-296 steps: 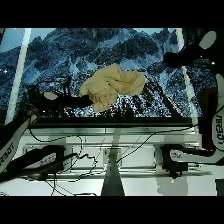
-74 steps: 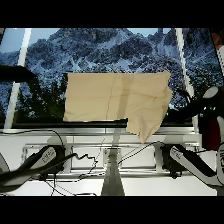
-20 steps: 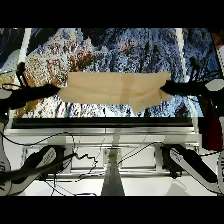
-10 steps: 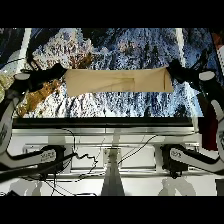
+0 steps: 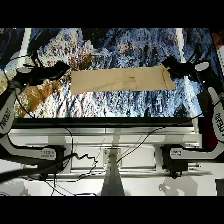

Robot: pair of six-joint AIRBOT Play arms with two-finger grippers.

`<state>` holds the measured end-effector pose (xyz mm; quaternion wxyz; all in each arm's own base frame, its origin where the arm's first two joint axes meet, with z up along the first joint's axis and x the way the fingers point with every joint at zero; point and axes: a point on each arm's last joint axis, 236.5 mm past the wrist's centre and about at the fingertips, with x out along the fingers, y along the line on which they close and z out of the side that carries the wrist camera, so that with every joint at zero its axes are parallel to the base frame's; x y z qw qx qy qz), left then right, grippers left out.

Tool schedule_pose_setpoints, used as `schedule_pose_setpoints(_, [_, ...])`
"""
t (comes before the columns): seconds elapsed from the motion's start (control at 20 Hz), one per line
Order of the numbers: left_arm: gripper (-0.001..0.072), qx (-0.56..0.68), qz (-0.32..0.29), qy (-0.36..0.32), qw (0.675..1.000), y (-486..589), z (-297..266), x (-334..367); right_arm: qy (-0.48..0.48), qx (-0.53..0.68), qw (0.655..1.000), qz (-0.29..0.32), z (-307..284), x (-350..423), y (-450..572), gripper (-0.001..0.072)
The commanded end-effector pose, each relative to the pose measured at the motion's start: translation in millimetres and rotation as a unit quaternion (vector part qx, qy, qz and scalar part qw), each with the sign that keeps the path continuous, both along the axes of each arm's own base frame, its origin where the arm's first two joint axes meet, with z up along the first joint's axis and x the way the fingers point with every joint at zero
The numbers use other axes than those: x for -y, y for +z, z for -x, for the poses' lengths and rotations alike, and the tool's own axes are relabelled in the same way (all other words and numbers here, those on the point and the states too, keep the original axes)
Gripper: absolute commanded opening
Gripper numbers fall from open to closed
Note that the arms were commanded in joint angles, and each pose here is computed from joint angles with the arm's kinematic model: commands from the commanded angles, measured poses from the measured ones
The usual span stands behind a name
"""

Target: Fold the clothes and pants, and hang the long-sleeved shirts on hangers.

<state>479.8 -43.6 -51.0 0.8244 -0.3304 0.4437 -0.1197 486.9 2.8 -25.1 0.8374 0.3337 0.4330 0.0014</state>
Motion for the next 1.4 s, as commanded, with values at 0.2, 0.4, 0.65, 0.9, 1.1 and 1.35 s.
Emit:
schedule_pose_setpoints(0.2, [0.0720, -0.127, -0.032, -0.142, 0.981, -43.5, 73.5, 20.6, 0.131, -0.033, 0.990, 0.028, 22.2, -47.6, 0.8, 0.0626])
schedule_pose_setpoints(0.4, [0.0705, -0.152, -0.032, -0.184, 0.971, -68.4, 84.5, 56.2, 0.193, -0.030, 0.980, 0.033, 31.5, -102.0, 0.7, 0.0615])
schedule_pose_setpoints(0.65, [0.0016, -0.094, -0.036, -0.171, 0.980, -37.3, 48.7, 63.9, 0.234, 0.016, 0.971, 0.052, 27.7, -159.7, 8.8, 0.0345])
schedule_pose_setpoints(0.9, [0.0015, -0.022, -0.026, -0.242, 0.970, 82.6, 64.3, 69.6, 0.263, 0.060, 0.962, 0.049, 32.8, -230.0, 22.8, 0.0011])
schedule_pose_setpoints(1.1, [0.0016, 0.035, -0.039, -0.272, 0.961, 175.0, 116.0, 75.4, 0.303, 0.055, 0.951, 0.024, 55.3, -309.9, 14.1, 0.0010])
schedule_pose_setpoints(1.35, [0.0016, 0.156, -0.093, -0.256, 0.949, 258.0, 151.4, 78.9, 0.388, 0.065, 0.919, -0.019, 101.6, -435.5, 19.2, 0.0010])
